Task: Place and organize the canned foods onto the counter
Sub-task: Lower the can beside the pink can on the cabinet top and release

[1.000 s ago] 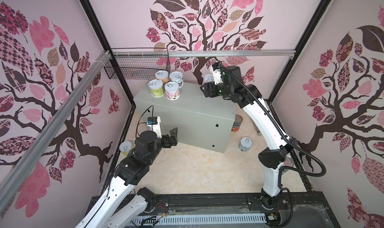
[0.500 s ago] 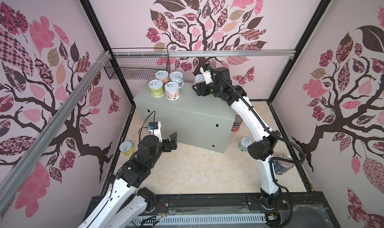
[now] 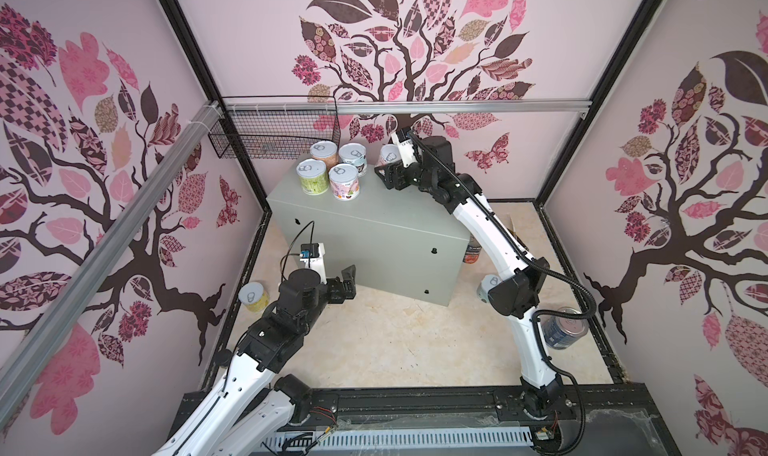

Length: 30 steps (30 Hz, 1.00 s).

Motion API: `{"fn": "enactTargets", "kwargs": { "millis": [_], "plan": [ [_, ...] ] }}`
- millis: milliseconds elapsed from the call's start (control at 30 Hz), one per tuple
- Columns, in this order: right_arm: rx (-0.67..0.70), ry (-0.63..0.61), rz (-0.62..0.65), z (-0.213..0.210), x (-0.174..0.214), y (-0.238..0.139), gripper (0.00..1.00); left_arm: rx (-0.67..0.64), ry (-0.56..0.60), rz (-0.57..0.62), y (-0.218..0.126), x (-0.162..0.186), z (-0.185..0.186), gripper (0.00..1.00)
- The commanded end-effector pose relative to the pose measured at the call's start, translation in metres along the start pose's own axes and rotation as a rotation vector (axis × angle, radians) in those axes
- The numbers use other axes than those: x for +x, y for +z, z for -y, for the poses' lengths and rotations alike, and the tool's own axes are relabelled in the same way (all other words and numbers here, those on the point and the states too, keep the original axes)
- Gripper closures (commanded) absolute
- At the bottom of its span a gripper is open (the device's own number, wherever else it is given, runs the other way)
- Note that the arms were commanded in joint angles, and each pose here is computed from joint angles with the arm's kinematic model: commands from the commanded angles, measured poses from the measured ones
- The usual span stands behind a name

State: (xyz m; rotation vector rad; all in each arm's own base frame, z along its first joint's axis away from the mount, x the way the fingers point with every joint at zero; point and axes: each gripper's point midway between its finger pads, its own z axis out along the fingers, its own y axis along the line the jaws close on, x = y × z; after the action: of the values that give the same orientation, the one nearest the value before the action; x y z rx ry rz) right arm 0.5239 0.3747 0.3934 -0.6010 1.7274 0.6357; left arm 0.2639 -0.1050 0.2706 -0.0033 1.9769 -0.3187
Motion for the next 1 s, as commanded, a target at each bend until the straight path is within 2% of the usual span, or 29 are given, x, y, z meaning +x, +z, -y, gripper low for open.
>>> {"fn": "enactTargets", "kwargs": {
  "millis": [0,233,800,967],
  "plan": [
    [-0.024,-0.014,-0.016,-0.008,0.018,0.021,0.41,0.006,0.007,-0.004,0.002,0.007,-0.001,0.02],
    [-0.053,-0.051,-0.051,-0.026,0.035,0.032,0.36,0.009,0.005,-0.006,0.002,0.007,-0.001,0.02],
    [-0.028,-0.099,-0.105,-0.022,0.05,0.032,0.15,0.016,0.003,-0.009,0.001,0.008,0.0,0.02],
    [-0.018,-0.108,-0.112,-0.019,0.054,0.033,0.13,0.017,0.001,-0.009,0.001,0.008,0.0,0.02]
  ]
}}
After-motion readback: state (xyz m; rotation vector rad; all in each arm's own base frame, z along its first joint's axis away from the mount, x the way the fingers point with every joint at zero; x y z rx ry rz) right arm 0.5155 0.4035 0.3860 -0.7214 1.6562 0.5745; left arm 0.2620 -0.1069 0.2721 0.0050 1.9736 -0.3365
